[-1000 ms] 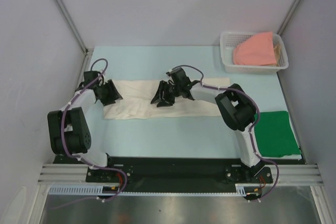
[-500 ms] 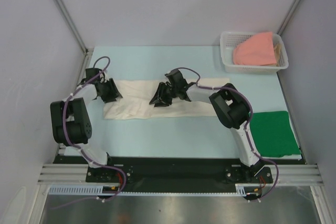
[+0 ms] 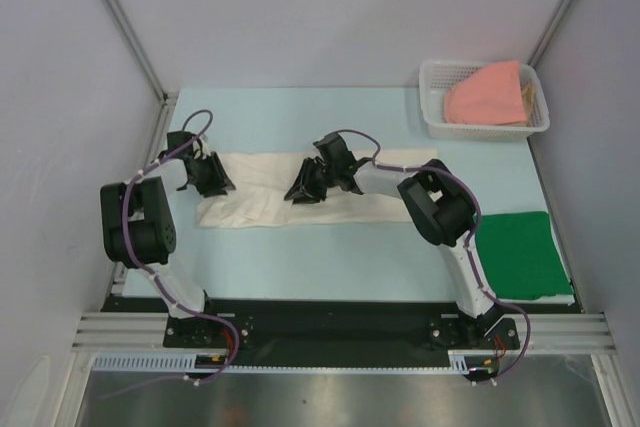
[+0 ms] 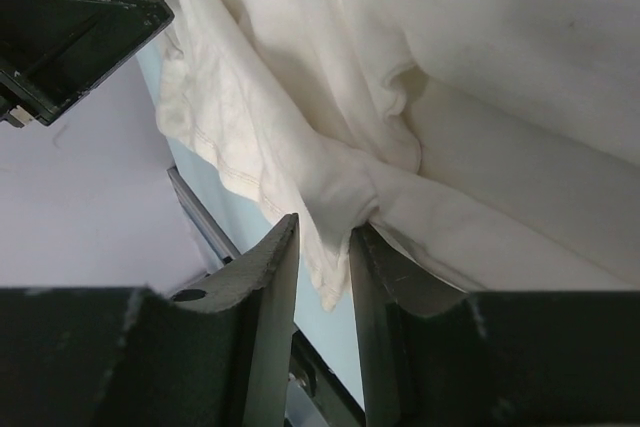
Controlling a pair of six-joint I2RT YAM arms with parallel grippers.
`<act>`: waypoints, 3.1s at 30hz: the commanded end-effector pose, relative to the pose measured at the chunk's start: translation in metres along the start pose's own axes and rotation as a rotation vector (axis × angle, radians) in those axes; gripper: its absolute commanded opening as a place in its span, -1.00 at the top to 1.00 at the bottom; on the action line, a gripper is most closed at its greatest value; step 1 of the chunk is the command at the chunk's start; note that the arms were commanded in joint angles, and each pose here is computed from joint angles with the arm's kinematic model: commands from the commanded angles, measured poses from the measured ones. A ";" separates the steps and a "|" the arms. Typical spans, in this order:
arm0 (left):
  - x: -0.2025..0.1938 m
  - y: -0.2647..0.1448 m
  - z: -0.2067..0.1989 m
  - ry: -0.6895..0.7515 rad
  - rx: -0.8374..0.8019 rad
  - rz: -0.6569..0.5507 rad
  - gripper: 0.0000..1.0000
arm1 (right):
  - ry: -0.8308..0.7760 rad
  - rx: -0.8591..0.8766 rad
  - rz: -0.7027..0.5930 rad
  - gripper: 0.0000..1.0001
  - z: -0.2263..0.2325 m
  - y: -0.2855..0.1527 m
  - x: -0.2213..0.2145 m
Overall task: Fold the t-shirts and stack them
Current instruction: Fold the tshirt
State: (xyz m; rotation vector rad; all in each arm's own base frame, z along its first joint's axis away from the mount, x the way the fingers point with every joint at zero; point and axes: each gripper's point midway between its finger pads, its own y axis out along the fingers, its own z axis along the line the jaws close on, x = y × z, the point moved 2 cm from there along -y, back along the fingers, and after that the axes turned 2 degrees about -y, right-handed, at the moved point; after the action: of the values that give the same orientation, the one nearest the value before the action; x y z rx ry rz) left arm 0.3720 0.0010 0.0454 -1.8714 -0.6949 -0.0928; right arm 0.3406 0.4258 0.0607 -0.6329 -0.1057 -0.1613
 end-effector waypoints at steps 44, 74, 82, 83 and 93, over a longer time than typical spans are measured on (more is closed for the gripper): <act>0.075 -0.085 -0.032 0.077 0.163 -0.270 -0.32 | -0.089 -0.242 0.015 -0.04 -0.013 -0.091 0.060; -0.070 -0.081 0.041 -0.599 0.202 -0.328 -0.30 | 0.065 -0.452 -0.093 -0.49 -0.132 -0.269 0.007; -0.052 -0.072 0.067 -0.583 0.217 -0.328 -0.29 | 0.222 -0.431 -0.140 -0.58 -0.161 -0.294 -0.002; -0.050 -0.071 0.068 -0.576 0.217 -0.332 -0.28 | 0.237 -0.424 -0.149 -0.58 -0.163 -0.296 -0.002; -0.032 -0.062 0.076 -0.513 0.217 -0.352 0.47 | 0.370 -0.461 -0.209 -0.44 -0.199 -0.315 -0.002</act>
State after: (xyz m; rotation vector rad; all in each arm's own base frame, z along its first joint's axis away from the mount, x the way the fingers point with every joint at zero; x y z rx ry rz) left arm 0.2720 0.0534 0.0363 -1.5666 -1.2907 0.3627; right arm 0.2874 0.0625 0.0796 -1.0537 0.2369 -0.4658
